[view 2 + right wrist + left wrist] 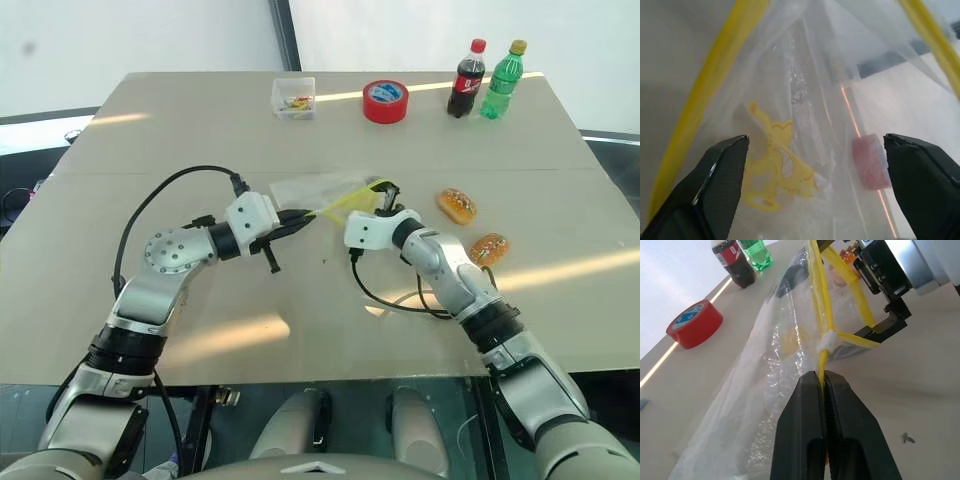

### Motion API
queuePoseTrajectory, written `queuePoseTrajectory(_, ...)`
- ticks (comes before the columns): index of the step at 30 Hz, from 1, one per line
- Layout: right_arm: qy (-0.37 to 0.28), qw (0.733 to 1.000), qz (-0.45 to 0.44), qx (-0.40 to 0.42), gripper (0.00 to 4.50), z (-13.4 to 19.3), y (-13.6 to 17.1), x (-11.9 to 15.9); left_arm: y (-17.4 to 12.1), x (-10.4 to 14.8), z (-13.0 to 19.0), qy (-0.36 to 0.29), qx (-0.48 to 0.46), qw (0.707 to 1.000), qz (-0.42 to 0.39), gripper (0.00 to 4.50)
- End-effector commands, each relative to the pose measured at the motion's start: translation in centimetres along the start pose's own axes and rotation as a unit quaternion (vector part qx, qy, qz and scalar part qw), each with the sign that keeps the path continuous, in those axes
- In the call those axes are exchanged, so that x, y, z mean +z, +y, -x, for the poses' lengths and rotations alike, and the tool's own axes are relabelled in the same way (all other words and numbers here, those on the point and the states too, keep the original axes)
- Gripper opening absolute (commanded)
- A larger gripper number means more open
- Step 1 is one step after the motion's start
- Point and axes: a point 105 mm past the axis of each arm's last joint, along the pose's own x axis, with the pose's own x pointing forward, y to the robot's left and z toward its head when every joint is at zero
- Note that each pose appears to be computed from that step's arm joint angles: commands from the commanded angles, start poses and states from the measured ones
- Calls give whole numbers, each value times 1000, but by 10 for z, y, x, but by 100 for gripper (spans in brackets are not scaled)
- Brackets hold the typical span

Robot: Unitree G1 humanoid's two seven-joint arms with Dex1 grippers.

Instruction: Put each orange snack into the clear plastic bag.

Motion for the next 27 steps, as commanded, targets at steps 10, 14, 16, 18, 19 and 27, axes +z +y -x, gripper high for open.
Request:
queuePoseTrajectory(10,-65,978,-195,-36,445,60,-47,25,33,-3,-3,3,80,996,34,0)
queuePoseTrajectory(14,25,953,-292,-81,445,76,-57,-16,36,-3,-5,3,85,995,43,0)
queuePoseTrajectory(16,86,936,-326,-101,445,80,-58,-44,36,-4,-6,4,84,996,42,0)
queuePoseTrajectory(18,138,918,-354,-112,445,82,-56,-72,34,-3,-8,2,82,996,41,0)
queuePoseTrajectory(19,155,911,-364,-115,445,83,-55,-80,34,-3,-8,2,81,996,40,0)
queuePoseTrajectory(27,229,860,-451,-66,445,79,-50,-128,30,-2,-7,3,75,997,32,0)
